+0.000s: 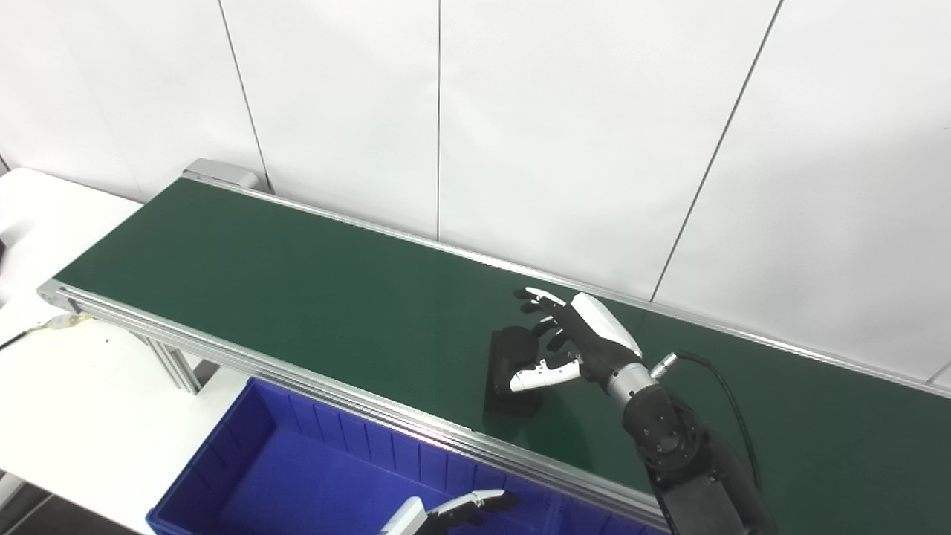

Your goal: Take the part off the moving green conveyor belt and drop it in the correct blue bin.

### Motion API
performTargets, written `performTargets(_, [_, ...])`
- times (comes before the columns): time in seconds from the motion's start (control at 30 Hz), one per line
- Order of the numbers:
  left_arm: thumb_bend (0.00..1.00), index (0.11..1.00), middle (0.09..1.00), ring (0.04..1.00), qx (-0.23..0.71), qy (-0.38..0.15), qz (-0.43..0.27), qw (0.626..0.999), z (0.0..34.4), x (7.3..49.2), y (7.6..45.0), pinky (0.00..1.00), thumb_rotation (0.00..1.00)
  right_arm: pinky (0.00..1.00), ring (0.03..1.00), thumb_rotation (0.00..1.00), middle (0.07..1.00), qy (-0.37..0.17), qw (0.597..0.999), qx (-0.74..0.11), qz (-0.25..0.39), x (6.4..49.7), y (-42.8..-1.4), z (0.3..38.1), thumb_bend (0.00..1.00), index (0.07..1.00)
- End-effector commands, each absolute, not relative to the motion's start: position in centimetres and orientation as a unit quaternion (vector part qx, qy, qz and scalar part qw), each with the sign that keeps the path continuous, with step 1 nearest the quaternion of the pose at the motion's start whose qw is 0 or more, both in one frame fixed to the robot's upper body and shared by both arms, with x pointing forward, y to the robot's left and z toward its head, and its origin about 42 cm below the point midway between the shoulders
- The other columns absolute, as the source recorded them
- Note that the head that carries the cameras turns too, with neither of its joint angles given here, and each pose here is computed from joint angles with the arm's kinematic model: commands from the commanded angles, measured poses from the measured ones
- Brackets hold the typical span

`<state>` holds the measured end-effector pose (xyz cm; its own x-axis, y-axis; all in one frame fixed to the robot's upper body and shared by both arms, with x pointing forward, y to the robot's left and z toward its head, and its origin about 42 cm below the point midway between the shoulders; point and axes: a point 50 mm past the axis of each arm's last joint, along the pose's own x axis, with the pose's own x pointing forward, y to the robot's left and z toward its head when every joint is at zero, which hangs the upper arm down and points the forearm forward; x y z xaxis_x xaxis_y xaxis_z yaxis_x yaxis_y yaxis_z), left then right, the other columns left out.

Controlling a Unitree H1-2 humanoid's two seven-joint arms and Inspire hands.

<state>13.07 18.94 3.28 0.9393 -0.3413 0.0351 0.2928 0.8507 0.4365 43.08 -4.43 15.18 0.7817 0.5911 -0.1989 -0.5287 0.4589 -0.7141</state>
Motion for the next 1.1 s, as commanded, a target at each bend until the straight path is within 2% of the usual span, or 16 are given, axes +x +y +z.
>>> performTargets(0.0, [0.95,0.751,0.759,0.727,0.211,-0.084,-0.160,0.960,4.1,13.1,18.7,0.66,0.50,0.48,0.598,0.27,0.749,-0.088,0.855,-0.395,0.326,43.9,-2.5,18.2,0.87,0.863])
performTargets(0.07, [0.95,0.750,0.758,0.723,0.211,-0.084,-0.160,0.961,4.1,13.1,18.7,0.65,0.50,0.45,0.565,0.23,0.719,-0.079,0.854,-0.394,0.331,43.9,-2.4,17.9,0.85,0.844])
performTargets(0.3, [0.95,0.752,0.760,0.729,0.209,-0.085,-0.159,0.961,4.3,13.0,18.6,0.66,0.50,0.47,0.542,0.08,0.643,-0.071,0.845,-0.415,0.329,43.5,-2.6,16.4,0.76,0.756])
performTargets(0.33, [0.95,0.752,0.761,0.729,0.209,-0.085,-0.159,0.961,4.3,13.0,18.6,0.66,0.50,0.44,0.511,0.04,0.568,-0.073,0.844,-0.418,0.329,43.4,-2.7,16.2,0.66,0.723])
performTargets(0.37, [0.95,0.752,0.761,0.729,0.209,-0.085,-0.158,0.961,4.3,12.9,18.6,0.66,0.50,0.43,0.495,0.02,0.529,-0.077,0.842,-0.423,0.327,43.3,-2.7,16.0,0.61,0.706])
performTargets(0.43, [0.95,0.751,0.759,0.729,0.210,-0.085,-0.157,0.961,4.3,13.0,18.6,0.66,0.50,0.42,0.412,0.00,0.478,-0.083,0.838,-0.431,0.323,43.2,-2.9,15.6,0.53,0.592])
performTargets(0.53, [0.95,0.750,0.758,0.726,0.210,-0.087,-0.157,0.961,4.3,13.0,18.6,0.66,0.50,0.40,0.396,0.00,0.484,-0.088,0.837,-0.438,0.315,43.0,-3.0,15.2,0.51,0.543])
performTargets(0.8, [0.95,0.750,0.759,0.728,0.206,-0.085,-0.157,0.962,4.3,13.1,18.8,0.66,0.48,0.39,0.410,0.00,0.509,-0.092,0.828,-0.464,0.300,42.6,-3.2,14.7,0.51,0.518])
performTargets(0.9, [0.95,0.750,0.757,0.728,0.207,-0.085,-0.155,0.962,4.3,13.1,18.8,0.66,0.47,0.39,0.410,0.00,0.501,-0.098,0.832,-0.460,0.293,42.5,-3.3,14.6,0.51,0.523])
performTargets(1.07, [0.94,0.749,0.756,0.725,0.208,-0.085,-0.154,0.962,4.3,13.1,18.9,0.66,0.47,0.31,0.365,0.00,0.466,-0.117,0.849,-0.441,0.265,42.0,-3.5,14.8,0.51,0.554])
